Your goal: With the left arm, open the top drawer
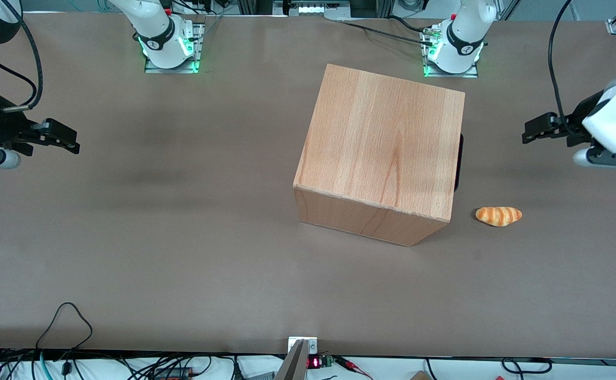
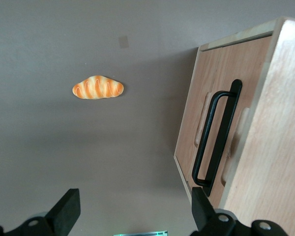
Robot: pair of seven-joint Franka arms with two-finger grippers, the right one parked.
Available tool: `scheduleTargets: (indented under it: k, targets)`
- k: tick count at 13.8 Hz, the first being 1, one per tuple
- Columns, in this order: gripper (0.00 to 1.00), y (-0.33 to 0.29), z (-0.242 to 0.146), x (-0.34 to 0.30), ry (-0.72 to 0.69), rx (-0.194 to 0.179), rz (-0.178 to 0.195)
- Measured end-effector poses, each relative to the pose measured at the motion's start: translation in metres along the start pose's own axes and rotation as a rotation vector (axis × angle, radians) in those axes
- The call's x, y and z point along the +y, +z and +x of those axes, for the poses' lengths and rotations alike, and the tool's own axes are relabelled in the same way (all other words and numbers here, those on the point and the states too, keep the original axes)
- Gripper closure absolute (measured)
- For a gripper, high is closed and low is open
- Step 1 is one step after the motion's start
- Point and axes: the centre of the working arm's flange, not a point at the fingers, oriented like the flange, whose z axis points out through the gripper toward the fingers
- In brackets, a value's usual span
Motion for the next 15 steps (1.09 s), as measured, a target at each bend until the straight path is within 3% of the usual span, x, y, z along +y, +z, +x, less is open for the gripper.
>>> scheduleTargets:
  k: [10,15]
  targets:
    - [0.00,0.076,0.040,-0.019,-0.013,-0.139,-0.016]
    - [0.00,0.096,0.052,-0.035,-0.032,-0.169,-0.025]
